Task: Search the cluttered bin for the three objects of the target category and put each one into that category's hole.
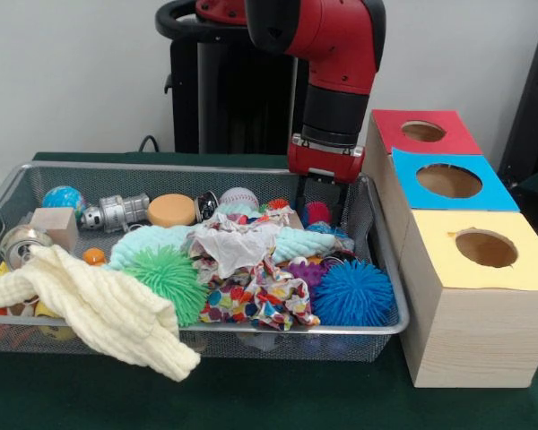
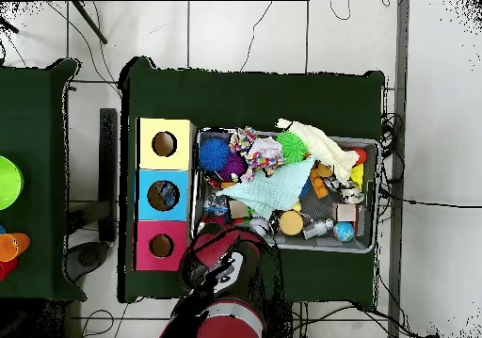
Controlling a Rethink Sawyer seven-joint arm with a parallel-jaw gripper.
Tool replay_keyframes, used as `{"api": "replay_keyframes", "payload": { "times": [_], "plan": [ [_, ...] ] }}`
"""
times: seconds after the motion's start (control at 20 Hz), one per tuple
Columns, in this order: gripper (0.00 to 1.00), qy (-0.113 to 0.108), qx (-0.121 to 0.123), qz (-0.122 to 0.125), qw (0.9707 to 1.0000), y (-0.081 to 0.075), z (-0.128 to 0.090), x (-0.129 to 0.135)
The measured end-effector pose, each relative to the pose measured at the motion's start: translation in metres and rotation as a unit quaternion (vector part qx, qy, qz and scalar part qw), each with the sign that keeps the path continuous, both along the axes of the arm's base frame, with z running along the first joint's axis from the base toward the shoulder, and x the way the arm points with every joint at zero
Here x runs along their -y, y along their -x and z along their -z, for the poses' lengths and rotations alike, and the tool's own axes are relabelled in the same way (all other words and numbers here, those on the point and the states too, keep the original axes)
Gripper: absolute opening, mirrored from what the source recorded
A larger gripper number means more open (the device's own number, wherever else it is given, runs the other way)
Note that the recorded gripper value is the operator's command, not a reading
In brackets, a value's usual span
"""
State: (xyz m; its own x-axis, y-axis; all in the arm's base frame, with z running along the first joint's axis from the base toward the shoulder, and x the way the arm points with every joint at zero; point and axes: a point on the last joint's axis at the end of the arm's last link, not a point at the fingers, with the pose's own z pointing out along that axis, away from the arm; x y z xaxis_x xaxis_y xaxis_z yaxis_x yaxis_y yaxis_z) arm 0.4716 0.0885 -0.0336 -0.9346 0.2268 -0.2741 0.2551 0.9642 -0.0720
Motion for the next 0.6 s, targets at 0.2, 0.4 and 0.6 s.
{"api": "replay_keyframes", "payload": {
  "times": [0.2, 0.4, 0.6],
  "plan": [
    [1.00, -0.007, -0.003, 0.008, 0.9999, -0.0001, 0.0017, 0.0017],
    [1.00, -0.012, -0.005, 0.014, 0.9998, -0.0010, 0.0016, 0.0029],
    [1.00, -0.013, -0.008, 0.015, 0.9998, -0.0011, 0.0021, 0.0018]
  ]
}}
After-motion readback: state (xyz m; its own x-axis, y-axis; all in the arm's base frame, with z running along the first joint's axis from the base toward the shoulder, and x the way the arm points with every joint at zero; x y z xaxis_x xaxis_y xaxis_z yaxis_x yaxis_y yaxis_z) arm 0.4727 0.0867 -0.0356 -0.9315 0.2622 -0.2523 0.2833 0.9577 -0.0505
